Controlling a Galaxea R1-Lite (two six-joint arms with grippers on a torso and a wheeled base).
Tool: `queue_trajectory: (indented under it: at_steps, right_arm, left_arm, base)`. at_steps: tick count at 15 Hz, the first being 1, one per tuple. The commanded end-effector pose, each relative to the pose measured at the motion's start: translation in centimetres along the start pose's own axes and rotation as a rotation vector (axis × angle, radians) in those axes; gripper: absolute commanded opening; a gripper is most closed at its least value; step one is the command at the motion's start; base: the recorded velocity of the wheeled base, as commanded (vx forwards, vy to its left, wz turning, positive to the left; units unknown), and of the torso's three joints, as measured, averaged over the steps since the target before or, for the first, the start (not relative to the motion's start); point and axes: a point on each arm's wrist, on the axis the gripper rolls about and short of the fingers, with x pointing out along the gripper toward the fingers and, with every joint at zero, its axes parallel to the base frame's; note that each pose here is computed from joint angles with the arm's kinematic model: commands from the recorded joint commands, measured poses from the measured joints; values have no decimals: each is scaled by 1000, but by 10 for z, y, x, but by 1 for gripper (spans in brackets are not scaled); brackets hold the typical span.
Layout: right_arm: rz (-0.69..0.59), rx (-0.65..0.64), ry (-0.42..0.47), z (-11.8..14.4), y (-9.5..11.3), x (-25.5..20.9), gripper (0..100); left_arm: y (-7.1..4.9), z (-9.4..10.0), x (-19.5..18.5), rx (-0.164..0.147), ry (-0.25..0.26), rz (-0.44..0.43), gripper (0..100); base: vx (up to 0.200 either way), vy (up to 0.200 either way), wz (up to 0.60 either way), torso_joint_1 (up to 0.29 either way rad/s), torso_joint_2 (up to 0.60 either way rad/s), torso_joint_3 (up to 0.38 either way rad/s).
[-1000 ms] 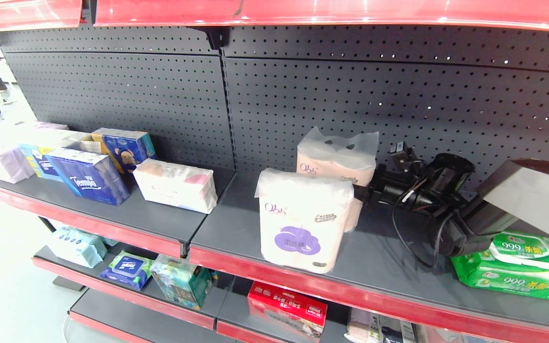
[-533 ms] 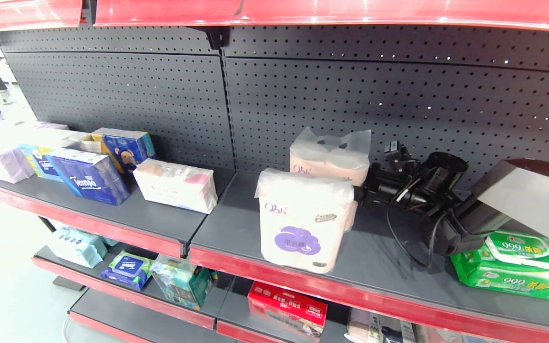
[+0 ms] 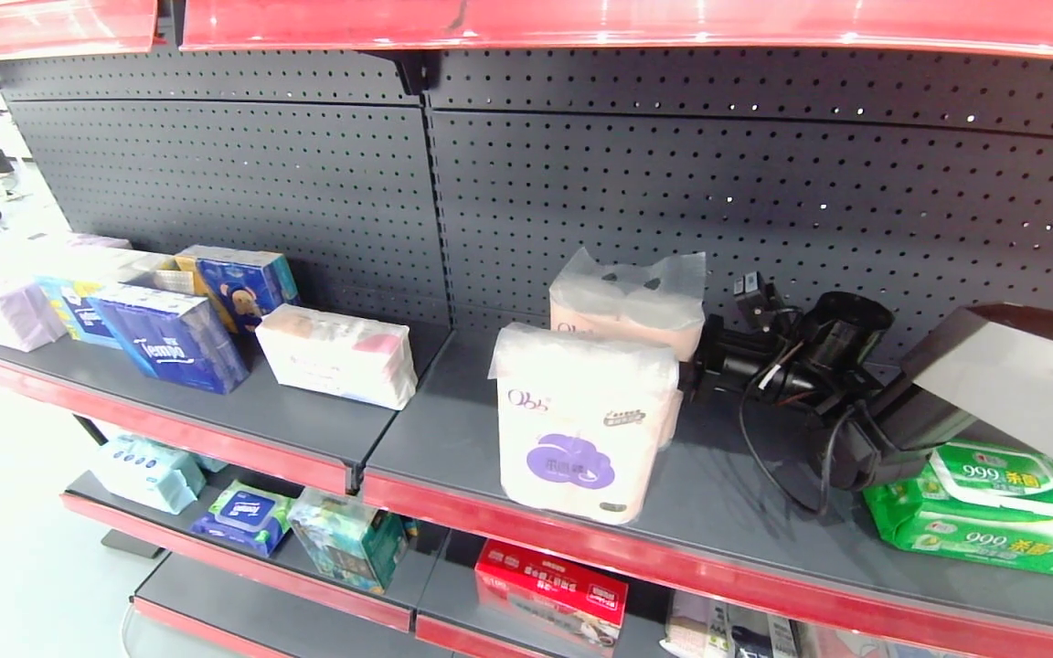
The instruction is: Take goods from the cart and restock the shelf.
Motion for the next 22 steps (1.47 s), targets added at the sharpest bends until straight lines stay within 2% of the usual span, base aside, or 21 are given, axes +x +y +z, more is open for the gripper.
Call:
queue_trajectory:
  at_steps: [1, 19, 20, 22]
  right_arm:
    - [4, 3, 1, -1, 1, 1, 0]
    - [32, -4, 0, -6, -10, 5, 0]
    - [27, -3, 2, -7, -10, 5, 100]
    - [26, -3, 2, -7, -10, 5, 100]
  left_arm:
    - [0, 0, 0, 0, 1, 0, 100]
    - [0, 0, 0, 0, 1, 0, 100]
    - [0, 0, 0, 0, 1, 0, 100]
    - [0, 0, 0, 0, 1, 0, 100]
  base:
    - [0, 0, 0, 0, 0, 0]
    - [0, 0, 0, 0, 0, 0]
    - [0, 0, 0, 0, 0, 0]
    - [0, 0, 0, 0, 0, 0]
